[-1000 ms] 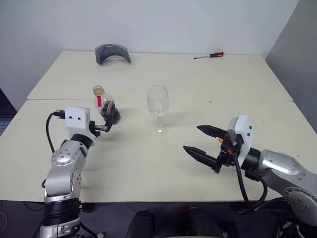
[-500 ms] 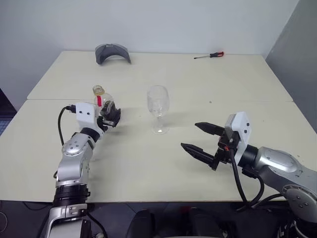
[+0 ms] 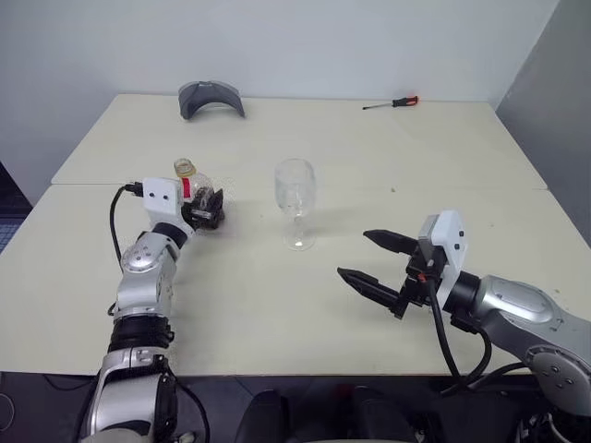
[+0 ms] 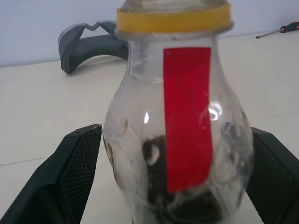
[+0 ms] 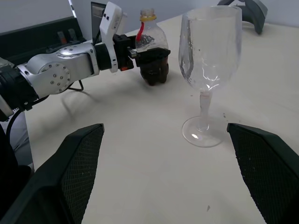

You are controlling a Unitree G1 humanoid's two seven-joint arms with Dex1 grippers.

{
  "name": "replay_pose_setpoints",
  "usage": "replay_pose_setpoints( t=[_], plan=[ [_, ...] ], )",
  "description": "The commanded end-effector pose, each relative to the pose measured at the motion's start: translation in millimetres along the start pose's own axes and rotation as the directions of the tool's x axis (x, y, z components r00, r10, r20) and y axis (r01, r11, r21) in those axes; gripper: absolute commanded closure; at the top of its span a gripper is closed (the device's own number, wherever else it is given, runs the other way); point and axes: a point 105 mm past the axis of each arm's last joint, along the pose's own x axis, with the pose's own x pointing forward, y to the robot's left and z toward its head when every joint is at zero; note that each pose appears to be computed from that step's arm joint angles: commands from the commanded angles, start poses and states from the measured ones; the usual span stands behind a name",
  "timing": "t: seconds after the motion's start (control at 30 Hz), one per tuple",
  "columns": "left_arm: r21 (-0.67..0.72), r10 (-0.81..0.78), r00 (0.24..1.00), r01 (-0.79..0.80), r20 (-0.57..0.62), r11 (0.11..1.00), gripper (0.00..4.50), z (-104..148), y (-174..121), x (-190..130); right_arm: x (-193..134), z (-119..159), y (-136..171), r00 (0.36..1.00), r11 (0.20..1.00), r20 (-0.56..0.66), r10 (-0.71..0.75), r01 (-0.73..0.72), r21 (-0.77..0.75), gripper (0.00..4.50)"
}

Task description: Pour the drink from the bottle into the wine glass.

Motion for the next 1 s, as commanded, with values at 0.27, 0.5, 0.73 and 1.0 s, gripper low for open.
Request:
replay_pose_setpoints(
  t=[0.27, 0.5, 0.73, 1.0],
  plan=[
    [0.018, -0.054, 0.997, 0.053, 0.055, 0.998, 0.6, 8, -8, 17, -3, 4, 2, 1.0, 1.0, 0.024, -0.001, 0.002, -0.028, 0.0],
    [0.013, -0.07, 0.996, 0.069, 0.06, 0.998, 2.81, 7, -9, 18, -5, 4, 2, 1.0, 1.0, 0.025, -0.003, 0.004, -0.024, 0.0],
    [0.021, -0.073, 0.995, 0.072, 0.068, 0.997, 3.47, 12, -7, 19, -3, 3, 1, 1.0, 1.0, 0.031, -0.002, 0.002, -0.027, 0.0],
    [0.117, -0.202, 0.977, 0.192, 0.071, 0.974, 3.47, 35, -21, 19, 0, 9, -2, 0.998, 0.999, 0.062, -0.01, 0.013, -0.039, 0.0]
  ],
)
